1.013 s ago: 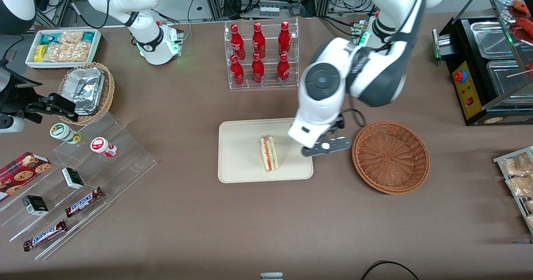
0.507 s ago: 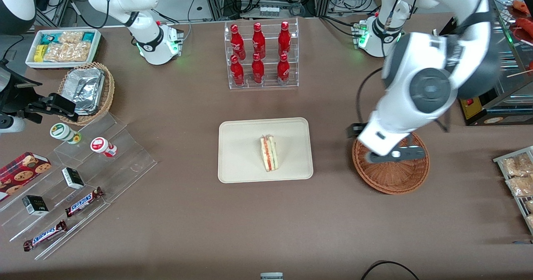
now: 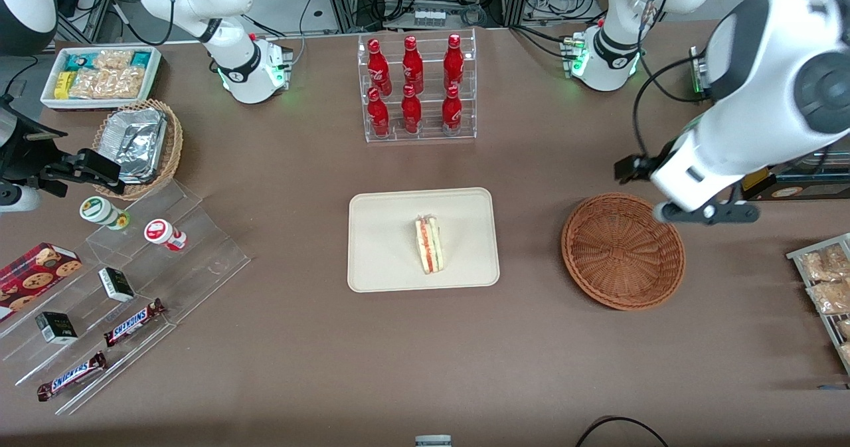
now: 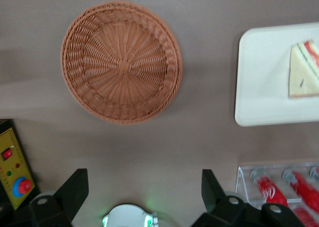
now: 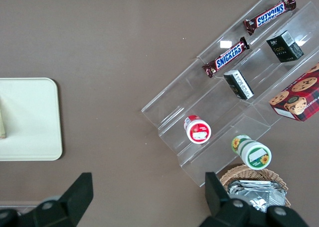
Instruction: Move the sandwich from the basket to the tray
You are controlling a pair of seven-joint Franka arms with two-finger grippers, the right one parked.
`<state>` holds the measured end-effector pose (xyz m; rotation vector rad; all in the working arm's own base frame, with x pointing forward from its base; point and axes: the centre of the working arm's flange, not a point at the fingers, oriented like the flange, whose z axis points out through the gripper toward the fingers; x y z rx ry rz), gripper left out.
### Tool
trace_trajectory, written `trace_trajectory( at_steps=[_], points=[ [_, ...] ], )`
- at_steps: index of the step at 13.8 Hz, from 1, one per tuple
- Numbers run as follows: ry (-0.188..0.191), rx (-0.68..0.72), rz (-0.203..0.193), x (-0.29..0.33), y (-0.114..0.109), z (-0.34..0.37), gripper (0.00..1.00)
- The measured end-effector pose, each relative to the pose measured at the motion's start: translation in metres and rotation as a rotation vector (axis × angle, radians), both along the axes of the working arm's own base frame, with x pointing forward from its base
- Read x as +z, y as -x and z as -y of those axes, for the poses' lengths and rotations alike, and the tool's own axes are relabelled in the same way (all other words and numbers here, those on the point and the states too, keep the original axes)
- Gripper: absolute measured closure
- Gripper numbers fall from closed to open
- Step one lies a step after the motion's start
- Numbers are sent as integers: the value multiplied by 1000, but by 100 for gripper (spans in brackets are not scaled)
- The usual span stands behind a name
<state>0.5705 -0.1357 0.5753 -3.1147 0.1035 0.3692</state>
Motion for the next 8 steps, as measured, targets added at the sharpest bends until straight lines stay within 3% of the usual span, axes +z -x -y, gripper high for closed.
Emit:
trace_trajectory(
  at_steps=[8],
  points=[
    [-17, -35, 3, 52, 29, -65, 0]
  ],
)
